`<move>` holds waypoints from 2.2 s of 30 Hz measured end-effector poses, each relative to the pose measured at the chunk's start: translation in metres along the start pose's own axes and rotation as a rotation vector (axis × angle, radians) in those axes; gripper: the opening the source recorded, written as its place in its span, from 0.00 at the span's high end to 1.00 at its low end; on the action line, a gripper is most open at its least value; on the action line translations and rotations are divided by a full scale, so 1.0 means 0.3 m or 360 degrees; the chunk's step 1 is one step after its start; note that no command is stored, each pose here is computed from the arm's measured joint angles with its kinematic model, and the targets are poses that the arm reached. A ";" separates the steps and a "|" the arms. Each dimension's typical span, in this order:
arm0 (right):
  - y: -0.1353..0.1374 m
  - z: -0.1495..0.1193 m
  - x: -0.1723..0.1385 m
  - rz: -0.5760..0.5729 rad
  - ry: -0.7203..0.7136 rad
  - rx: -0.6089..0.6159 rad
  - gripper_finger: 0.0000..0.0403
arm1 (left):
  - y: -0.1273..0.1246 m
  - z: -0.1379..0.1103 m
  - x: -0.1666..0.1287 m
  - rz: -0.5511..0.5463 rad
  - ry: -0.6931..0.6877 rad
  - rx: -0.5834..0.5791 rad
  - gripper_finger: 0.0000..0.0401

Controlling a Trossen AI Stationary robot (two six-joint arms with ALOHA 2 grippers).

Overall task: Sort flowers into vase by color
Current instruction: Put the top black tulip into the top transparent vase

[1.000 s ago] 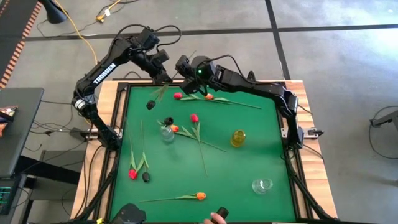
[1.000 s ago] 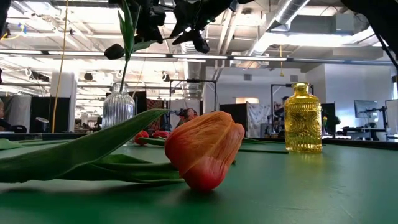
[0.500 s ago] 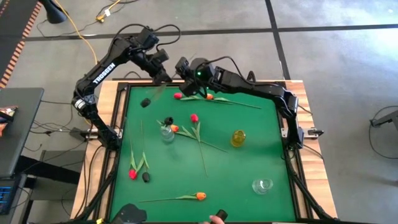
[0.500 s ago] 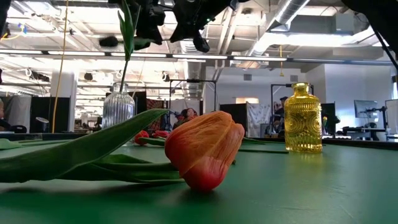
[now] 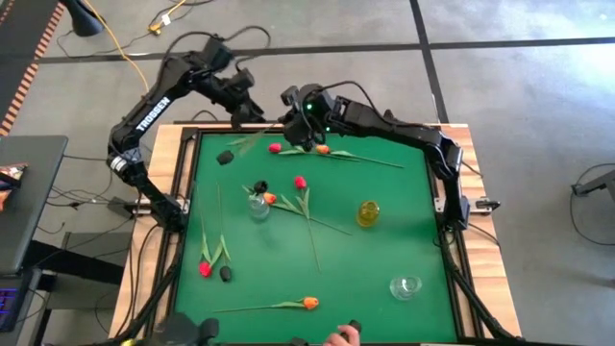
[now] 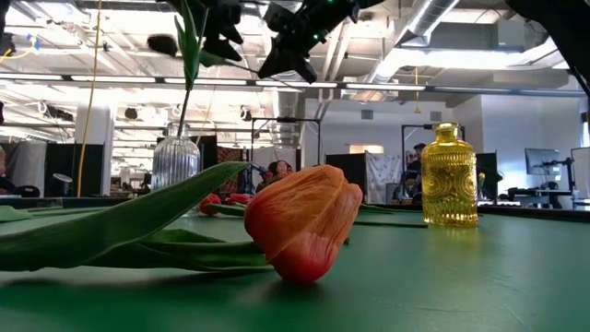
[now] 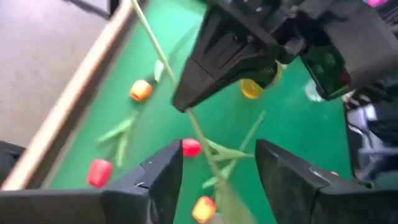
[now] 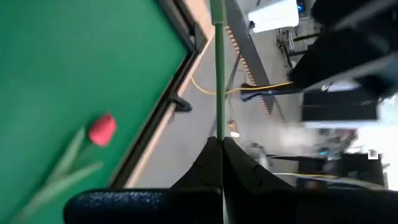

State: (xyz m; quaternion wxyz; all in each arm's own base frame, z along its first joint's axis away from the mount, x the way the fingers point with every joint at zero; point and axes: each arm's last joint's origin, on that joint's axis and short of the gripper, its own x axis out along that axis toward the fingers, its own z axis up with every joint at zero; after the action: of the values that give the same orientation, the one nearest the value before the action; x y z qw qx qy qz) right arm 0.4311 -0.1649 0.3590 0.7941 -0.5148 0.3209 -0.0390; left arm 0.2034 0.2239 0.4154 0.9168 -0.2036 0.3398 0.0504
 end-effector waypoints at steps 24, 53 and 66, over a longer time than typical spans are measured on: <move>-0.105 -0.123 -0.254 0.0593 -0.0971 0.1044 0.96 | -0.107 -0.156 -0.266 0.0185 -0.0629 0.0236 0.48; 0.409 0.041 -0.149 0.0077 -0.1808 0.1872 0.95 | -0.026 -0.429 -0.038 0.0010 -0.0789 -0.0119 0.48; 0.505 0.177 -0.207 0.0220 -0.2084 0.1373 0.95 | -0.041 -0.426 -0.024 -0.0027 -0.0765 -0.0114 0.48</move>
State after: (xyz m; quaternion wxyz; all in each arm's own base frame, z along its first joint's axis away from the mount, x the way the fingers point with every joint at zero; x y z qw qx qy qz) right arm 0.3704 -0.0277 0.2746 0.9518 -0.0582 -0.2244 0.2007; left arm 0.1237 0.1610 0.3365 0.9639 -0.2209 0.1083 0.1018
